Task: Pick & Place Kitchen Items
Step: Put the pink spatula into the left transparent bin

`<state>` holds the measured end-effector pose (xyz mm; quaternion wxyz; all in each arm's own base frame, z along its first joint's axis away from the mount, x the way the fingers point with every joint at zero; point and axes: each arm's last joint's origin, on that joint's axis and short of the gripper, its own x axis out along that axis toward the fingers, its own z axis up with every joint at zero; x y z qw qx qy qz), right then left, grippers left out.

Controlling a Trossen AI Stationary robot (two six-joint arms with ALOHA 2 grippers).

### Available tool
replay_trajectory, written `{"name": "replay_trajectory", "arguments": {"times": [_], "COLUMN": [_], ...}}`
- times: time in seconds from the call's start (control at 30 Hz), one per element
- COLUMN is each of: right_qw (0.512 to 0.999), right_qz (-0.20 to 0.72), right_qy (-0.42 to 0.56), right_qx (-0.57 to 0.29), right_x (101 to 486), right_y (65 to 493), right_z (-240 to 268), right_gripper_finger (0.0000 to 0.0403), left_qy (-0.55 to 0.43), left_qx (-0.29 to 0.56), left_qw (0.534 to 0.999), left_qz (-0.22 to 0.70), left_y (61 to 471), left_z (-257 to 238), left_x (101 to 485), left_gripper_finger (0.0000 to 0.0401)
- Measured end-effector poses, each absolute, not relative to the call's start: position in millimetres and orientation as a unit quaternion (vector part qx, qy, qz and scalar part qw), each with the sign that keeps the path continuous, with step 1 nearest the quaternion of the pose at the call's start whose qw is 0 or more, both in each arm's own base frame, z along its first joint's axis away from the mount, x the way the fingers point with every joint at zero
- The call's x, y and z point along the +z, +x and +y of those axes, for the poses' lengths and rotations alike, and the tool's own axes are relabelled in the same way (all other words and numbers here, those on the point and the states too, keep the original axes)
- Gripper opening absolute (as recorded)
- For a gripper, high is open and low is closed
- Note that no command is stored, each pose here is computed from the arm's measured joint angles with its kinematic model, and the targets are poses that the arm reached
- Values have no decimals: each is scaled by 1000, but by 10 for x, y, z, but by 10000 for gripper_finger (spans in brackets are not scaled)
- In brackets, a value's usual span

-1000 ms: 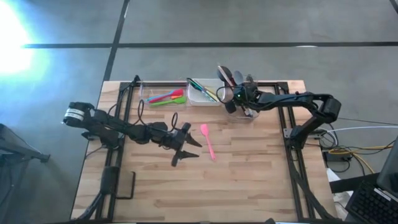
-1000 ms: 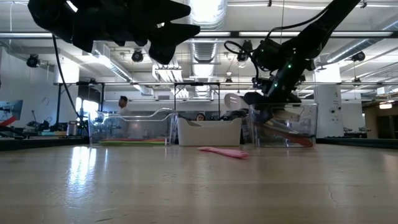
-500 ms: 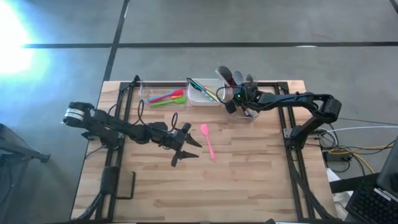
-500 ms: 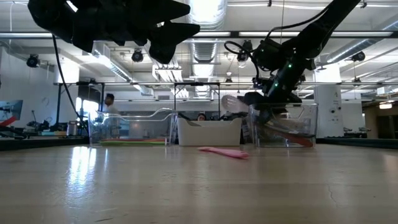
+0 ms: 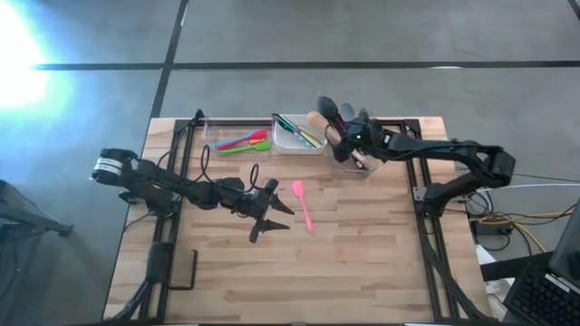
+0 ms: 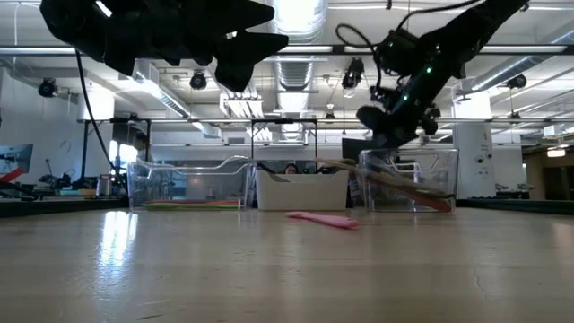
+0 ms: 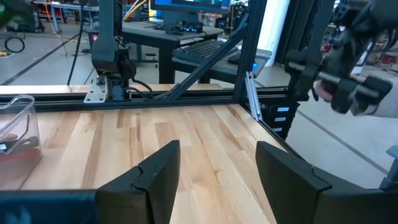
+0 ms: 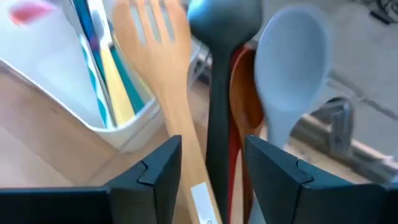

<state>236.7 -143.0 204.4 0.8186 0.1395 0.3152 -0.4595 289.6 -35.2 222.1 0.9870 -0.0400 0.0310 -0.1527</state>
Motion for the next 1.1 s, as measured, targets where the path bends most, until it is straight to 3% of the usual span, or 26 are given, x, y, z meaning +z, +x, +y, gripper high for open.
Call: {"name": "replay_trajectory", "arguments": {"times": [0.4, 0.63, 0.77, 0.93, 1.1], "right_qw": [884, 932, 948, 954, 954], "right_qz": [175, 110, 96, 92, 100], "right_qy": [125, 115, 113, 107, 93], "right_qx": [-415, -327, -283, -265, -267], "right_x": [2836, 3131, 3197, 3218, 3200], "right_y": [2007, 1856, 1816, 1808, 1837], "right_z": [-990, -545, -366, -283, -289], "right_gripper_finger": [161, 155, 160, 164, 159], "left_qy": [-46, -61, -23, 71, 170], "left_qx": [-146, -52, -30, 4, 13], "left_qw": [987, 992, 981, 929, 884], "left_qz": [55, 94, 192, 362, 435], "left_y": [2893, 2896, 2965, 3041, 3145], "left_z": [-349, -274, -157, 76, 211], "left_x": [2176, 2098, 2105, 2241, 2444], "left_gripper_finger": [211, 211, 211, 211, 211]}}
